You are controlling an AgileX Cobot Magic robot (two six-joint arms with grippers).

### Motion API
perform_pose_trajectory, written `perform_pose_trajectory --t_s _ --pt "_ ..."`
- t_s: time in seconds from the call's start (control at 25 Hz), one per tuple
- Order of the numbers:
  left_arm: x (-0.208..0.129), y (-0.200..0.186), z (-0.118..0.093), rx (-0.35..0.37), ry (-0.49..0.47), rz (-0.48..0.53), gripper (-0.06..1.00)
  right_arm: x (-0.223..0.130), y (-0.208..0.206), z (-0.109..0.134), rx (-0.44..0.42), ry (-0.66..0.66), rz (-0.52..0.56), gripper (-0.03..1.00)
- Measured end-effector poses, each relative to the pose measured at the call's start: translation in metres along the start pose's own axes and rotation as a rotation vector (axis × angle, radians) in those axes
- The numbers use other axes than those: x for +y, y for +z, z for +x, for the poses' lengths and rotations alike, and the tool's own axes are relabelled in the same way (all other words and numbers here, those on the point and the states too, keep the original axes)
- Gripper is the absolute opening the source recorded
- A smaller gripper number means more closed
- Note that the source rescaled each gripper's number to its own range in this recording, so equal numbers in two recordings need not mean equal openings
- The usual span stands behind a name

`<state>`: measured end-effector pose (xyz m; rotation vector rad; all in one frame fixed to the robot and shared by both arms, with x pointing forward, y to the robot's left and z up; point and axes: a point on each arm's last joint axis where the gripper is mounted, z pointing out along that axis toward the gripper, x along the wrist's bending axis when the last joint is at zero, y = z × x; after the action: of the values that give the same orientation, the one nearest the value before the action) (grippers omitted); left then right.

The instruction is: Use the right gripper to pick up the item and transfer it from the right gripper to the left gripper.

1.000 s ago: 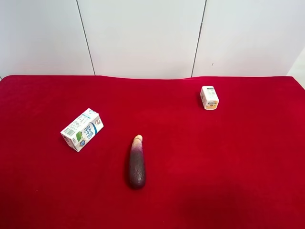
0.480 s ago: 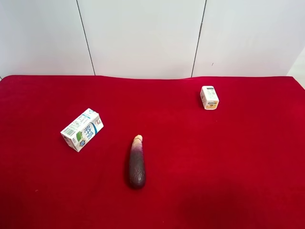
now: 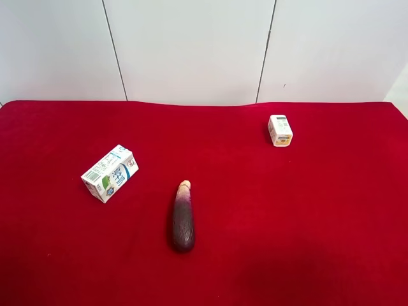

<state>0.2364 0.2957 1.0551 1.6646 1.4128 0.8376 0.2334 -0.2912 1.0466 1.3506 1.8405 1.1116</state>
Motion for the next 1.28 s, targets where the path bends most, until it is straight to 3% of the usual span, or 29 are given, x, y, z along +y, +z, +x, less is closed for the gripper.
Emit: perform_pose_trajectory --t_s 0.2,0.4,0.72,1.28 --pt "-0.0026 -0.0038 -0.0010 0.083 -0.041 -0.033 1.00 0.0000 0.0000 0.0000 0.000 0.000 0.000 1.00" --pt "-0.0027 -0.0040 -0.0011 0.083 -0.041 -0.034 1.00 0.0001 0.0001 0.0001 -0.010 0.007 0.000 1.00" --pt "-0.0027 -0.0040 -0.0011 0.083 -0.041 -0.034 1.00 0.0010 0.0019 0.0003 -0.186 0.102 -0.003 1.00" --pt "-0.0027 -0.0040 -0.0011 0.083 -0.041 -0.034 1.00 0.0011 0.0020 0.0003 -0.192 0.106 -0.003 1.00"
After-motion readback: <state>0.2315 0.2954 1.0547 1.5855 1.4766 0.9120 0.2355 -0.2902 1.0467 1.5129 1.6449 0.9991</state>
